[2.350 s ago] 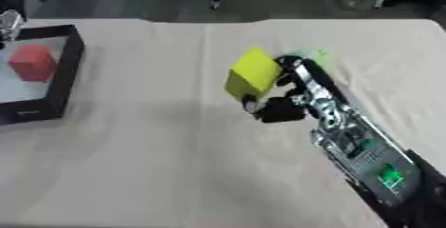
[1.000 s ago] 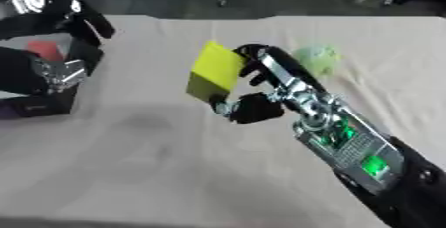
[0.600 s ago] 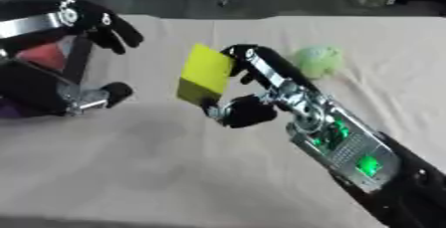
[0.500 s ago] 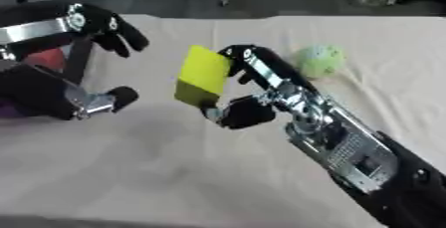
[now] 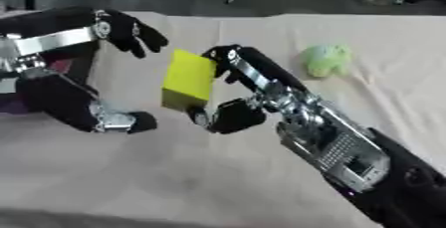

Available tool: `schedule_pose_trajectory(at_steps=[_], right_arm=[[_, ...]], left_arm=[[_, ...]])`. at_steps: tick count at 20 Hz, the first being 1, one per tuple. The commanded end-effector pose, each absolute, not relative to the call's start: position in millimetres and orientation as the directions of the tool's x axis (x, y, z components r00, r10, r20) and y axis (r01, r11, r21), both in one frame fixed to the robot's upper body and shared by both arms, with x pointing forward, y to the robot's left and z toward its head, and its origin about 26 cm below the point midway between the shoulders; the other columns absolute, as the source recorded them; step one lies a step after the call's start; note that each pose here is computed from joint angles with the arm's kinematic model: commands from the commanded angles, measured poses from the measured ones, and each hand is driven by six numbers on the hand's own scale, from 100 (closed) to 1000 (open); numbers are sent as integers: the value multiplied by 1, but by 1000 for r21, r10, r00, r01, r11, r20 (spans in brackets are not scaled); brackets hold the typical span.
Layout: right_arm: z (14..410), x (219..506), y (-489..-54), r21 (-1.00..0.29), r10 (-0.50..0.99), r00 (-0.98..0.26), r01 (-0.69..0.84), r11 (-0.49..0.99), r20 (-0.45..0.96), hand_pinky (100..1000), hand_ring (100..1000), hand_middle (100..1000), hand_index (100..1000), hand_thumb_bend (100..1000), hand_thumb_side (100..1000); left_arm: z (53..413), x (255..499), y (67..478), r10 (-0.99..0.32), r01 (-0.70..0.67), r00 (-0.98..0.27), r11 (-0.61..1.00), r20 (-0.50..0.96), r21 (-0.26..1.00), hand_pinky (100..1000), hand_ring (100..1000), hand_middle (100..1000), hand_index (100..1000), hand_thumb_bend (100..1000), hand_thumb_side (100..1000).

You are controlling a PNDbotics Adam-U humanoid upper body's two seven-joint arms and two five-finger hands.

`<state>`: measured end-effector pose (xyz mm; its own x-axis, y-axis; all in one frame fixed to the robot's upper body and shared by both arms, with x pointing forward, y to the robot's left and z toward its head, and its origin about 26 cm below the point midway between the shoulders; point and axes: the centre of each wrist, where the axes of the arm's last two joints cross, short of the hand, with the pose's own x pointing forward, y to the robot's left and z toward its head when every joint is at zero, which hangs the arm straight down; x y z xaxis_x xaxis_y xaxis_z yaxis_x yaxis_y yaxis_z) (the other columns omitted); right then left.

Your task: Pick up the objects with one hand, pass them to the other hand, and then place them into the box on the other side of the table.

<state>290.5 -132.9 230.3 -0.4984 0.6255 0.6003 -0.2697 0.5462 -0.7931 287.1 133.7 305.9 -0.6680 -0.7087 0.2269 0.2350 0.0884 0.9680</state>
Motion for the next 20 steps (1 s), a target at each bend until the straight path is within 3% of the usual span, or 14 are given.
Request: schedule_pose_trajectory(at_steps=[1,9,10,20], right_arm=[[238,286,-130,-806,614,-539,-255,534,577,746,773,619,630,168,100],[236,284,-126,-824,605,-572,-274,496,554,748,773,619,630,169,100],[236,284,-126,-825,604,-575,-273,495,552,749,773,619,629,172,100],[237,284,-125,-837,594,-608,-249,488,527,751,773,669,629,171,100]], left_arm=[[314,284,130,-727,175,-662,88,184,981,861,806,799,915,618,378],[311,281,121,-754,112,-643,80,134,990,862,809,802,917,636,342],[311,281,121,-756,110,-642,80,132,991,853,805,796,916,606,292],[302,279,113,-771,118,-624,63,123,991,841,797,786,863,542,225]])
